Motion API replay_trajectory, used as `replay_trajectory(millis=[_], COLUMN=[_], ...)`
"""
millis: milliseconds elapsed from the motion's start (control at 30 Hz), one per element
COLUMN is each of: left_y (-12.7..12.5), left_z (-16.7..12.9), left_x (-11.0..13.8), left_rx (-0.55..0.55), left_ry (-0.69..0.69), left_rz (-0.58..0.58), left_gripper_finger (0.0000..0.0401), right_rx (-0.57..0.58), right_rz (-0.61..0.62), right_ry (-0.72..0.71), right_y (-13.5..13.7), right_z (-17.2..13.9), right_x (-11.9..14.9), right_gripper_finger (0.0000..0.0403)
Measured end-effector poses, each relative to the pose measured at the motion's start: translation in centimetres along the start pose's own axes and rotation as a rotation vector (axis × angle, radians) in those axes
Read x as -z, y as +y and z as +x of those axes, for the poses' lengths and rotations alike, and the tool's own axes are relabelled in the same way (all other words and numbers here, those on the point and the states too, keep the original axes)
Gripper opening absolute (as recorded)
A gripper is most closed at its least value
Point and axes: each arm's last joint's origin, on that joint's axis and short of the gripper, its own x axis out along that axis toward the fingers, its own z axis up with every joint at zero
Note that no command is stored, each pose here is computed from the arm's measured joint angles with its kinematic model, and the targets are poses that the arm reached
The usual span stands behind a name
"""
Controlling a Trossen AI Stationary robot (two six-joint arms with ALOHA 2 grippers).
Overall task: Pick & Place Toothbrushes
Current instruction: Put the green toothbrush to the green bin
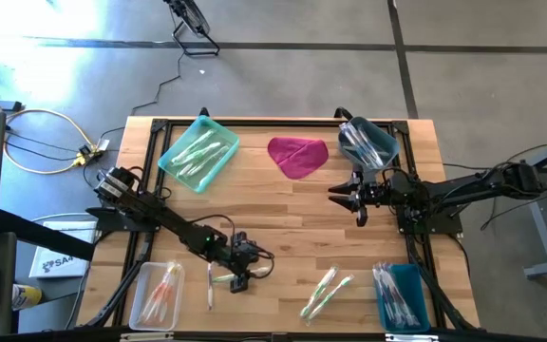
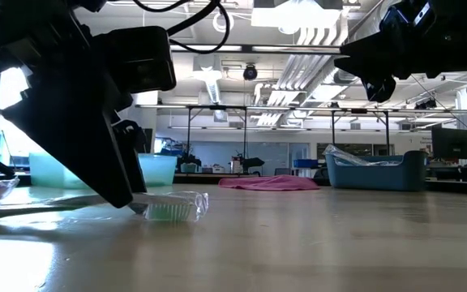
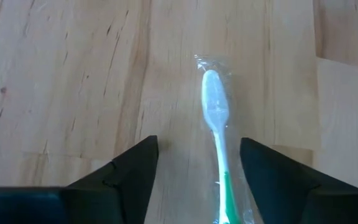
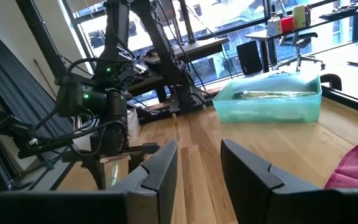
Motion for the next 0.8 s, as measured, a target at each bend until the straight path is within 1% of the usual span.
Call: replay_trajectory(millis=[233, 433, 600, 800], left_y=[0.08, 0.10, 0.09, 0.10], left_z=[0.01, 0.04, 0.05, 0.05], left_x=[0.06, 0.06, 0.06, 0.05], left_rx=[-0.010, -0.010, -0.009, -0.009], left_ry=[0.001, 0.000, -0.001, -0.001], left_rz=[0.005, 0.005, 0.007, 0.007], left_gripper_finger=[0.0168, 0.0128, 0.0107, 0.0092], right_rx=[0.004, 0.006, 0.006, 0.006], right_rz=[-0.001, -0.001, 0.000, 0.000], right_ry=[0.012, 0.020, 0.020, 0.020], right_y=[-0.03, -0.06, -0.05, -0.05], right_z=[0.00, 0.00, 0.00, 0.00], right_x=[0.12, 0.20, 0.20, 0.20], right_gripper_finger=[0.0116, 0.0116, 0.0116, 0.0116])
